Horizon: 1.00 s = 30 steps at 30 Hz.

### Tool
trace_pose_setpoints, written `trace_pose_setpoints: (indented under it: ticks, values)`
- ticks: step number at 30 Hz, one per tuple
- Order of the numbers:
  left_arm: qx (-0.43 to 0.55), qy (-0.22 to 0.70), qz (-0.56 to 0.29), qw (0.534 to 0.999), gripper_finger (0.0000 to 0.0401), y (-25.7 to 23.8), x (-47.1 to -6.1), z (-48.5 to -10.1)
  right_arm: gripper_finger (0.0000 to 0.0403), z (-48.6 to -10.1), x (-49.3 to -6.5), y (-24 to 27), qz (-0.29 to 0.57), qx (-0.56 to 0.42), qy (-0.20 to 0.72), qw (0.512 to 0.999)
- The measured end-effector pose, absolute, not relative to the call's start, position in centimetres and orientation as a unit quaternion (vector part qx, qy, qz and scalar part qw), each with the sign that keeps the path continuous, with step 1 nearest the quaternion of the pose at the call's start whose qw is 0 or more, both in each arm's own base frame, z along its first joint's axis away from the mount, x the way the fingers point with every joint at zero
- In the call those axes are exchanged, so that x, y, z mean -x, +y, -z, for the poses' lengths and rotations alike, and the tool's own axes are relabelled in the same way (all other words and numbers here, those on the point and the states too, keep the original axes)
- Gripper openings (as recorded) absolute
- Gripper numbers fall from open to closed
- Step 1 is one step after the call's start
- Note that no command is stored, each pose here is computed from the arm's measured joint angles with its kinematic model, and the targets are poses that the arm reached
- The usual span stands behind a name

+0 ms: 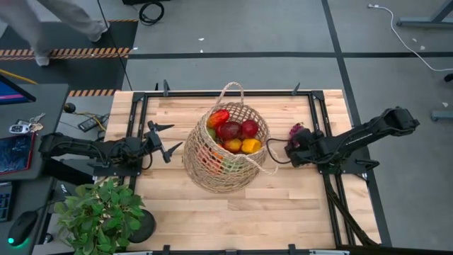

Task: Build produce basket
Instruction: Put the grapes into the basket

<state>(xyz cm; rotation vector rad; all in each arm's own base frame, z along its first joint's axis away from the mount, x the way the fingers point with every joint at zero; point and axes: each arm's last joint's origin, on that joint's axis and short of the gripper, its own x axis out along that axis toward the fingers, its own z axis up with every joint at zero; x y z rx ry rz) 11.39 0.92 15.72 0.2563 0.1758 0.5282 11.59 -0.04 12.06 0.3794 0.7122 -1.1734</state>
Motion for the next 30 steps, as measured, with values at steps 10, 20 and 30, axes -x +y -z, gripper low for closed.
trace_pose_setpoints:
  ticks: [10, 20, 30]
  values:
    - [-0.126, 0.087, -0.26, 0.953, 0.0394, 0.93, -11.39, -15.72, 0.0316, -11.71, -11.48, -0.42, 0.546, -0.182, 0.326, 0.75]
    - [-0.126, 0.087, -0.26, 0.953, 0.0394, 0.93, -11.39, -15.72, 0.0221, -11.71, -11.54, -0.56, 0.54, -0.164, 0.339, 0.753]
    - [-0.126, 0.087, -0.26, 0.953, 0.0394, 0.93, -11.39, -15.72, 0.0171, -12.13, -11.9, -0.53, 0.537, -0.157, 0.336, 0.758]
